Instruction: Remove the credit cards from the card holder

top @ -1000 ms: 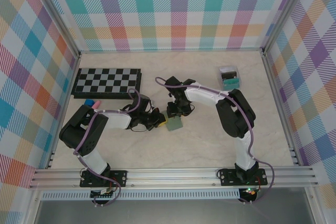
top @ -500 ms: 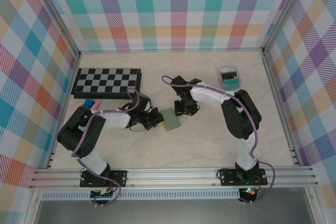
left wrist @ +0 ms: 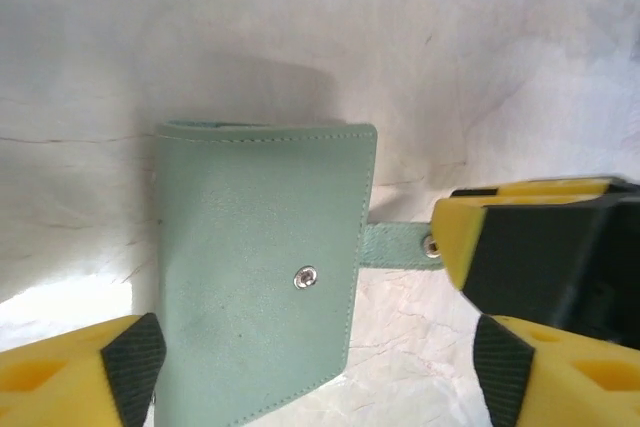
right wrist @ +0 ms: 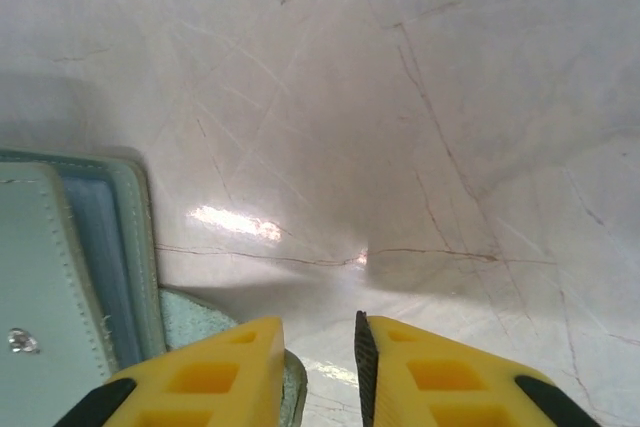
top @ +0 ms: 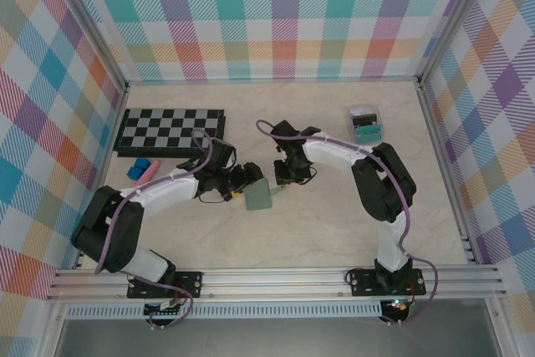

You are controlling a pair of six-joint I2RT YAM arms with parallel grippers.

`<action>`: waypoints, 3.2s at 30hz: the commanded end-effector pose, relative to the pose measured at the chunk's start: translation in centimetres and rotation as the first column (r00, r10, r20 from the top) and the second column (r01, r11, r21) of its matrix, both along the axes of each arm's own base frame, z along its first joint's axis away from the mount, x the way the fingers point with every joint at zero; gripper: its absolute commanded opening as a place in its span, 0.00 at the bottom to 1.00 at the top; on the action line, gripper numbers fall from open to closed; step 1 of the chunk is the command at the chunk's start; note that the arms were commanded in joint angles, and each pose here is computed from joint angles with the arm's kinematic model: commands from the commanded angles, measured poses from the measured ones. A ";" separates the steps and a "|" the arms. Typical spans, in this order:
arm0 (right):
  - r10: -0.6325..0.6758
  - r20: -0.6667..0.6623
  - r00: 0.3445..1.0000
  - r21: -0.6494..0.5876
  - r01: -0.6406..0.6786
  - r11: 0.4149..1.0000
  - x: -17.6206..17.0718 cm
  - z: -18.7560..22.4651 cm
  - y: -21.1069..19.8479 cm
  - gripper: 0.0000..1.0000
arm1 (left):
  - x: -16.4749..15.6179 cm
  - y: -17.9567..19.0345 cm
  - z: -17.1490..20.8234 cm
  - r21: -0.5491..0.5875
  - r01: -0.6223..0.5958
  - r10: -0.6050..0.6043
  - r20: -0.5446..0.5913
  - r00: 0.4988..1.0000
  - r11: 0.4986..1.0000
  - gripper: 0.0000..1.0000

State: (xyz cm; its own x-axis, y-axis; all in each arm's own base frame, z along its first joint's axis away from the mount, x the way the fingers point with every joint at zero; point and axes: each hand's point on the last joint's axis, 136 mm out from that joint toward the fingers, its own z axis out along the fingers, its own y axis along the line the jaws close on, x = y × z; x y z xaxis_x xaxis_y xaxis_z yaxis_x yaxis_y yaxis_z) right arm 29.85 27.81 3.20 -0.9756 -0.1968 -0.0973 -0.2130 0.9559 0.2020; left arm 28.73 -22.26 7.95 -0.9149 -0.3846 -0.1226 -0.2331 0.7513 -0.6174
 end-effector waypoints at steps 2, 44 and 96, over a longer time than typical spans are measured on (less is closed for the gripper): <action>0.038 -0.009 0.999 0.059 -0.037 0.998 -0.9 0.8 1.0 0.25 | -0.1 3.2 0.7 0.105 -0.070 0.070 0.007 0.998 0.992 0.92; 0.193 0.051 0.980 0.369 -0.198 0.908 -0.9 9.0 7.6 0.09 | -0.6 7.1 1.2 0.165 -0.194 0.191 0.037 0.981 0.967 1.00; -0.004 -0.011 1.000 0.122 0.006 0.993 2.7 0.2 -5.9 0.16 | 3.1 -7.1 -0.3 -0.250 0.195 -0.189 0.050 0.981 0.948 0.44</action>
